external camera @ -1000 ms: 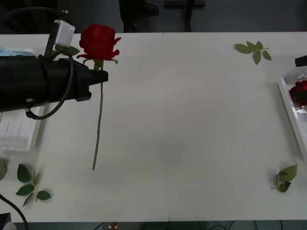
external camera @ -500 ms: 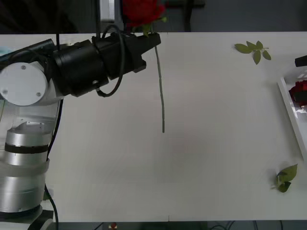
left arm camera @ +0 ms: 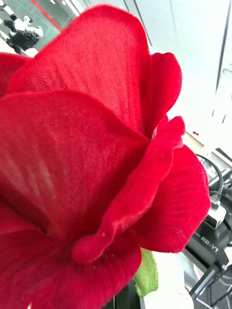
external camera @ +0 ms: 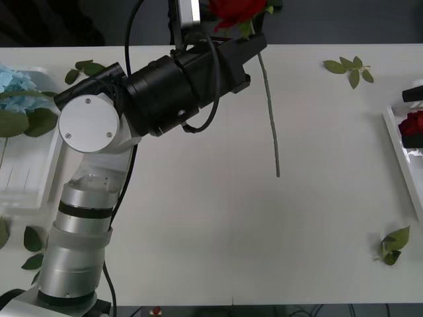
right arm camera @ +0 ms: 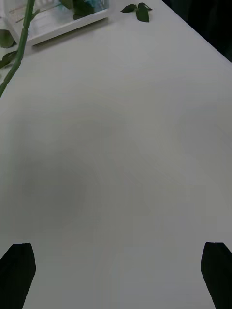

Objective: Place the red flowers into the right box and the blue flowers into the left box. If a person shows an open palm, hand one flower to the person first, then continue sorting.

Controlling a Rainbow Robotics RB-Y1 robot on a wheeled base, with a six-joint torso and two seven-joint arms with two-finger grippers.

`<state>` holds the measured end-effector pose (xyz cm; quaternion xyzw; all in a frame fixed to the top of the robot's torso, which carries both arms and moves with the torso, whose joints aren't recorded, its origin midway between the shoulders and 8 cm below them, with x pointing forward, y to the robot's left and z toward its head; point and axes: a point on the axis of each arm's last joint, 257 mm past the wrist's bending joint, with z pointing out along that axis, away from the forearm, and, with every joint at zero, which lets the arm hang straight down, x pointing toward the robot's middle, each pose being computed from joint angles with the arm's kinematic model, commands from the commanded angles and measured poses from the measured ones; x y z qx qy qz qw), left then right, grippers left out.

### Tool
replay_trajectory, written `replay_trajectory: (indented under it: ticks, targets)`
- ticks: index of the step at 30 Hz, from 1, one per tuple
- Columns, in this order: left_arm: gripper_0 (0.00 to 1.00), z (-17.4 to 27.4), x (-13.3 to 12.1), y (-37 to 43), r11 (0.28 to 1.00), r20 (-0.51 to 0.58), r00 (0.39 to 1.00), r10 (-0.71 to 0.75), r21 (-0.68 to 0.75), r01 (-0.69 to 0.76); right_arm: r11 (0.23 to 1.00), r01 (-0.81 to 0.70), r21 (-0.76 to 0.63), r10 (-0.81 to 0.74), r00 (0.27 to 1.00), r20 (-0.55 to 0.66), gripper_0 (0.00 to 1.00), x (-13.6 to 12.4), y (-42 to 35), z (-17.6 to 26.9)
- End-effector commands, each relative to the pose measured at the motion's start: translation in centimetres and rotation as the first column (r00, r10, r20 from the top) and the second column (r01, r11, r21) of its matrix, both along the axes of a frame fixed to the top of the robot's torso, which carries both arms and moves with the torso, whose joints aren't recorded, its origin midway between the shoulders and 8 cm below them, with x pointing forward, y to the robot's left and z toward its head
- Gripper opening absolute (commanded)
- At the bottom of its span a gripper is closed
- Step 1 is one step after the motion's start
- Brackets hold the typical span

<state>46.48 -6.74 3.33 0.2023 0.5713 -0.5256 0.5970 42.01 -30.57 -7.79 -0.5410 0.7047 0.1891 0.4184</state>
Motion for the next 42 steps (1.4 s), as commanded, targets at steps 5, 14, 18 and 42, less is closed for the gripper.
replay_trajectory:
  ticks: [5,14,18,42]
  targets:
    - [0.0,2.4,-0.8,-1.1,1.0,0.056,0.998,-0.017,-0.007,0.017,0.992,-0.045,0.117,0.056,0.994,-0.092,1.0,-1.3,4.1,0.8]
    - [0.0,2.2,-0.7,-1.0,1.0,0.05,0.999,-0.016,-0.007,0.017,0.976,0.048,0.214,0.028,0.941,-0.338,1.0,-1.6,8.4,0.0]
    - [0.0,2.3,-0.7,-1.0,1.0,0.047,0.999,-0.018,-0.009,0.018,0.964,0.084,0.254,0.033,0.906,-0.423,1.0,-1.6,10.6,0.6]
    - [0.0,2.2,-0.7,-1.0,1.0,0.037,0.999,-0.018,-0.012,0.019,0.924,0.12,0.363,0.129,0.794,-0.593,1.0,-2.7,21.1,1.0]
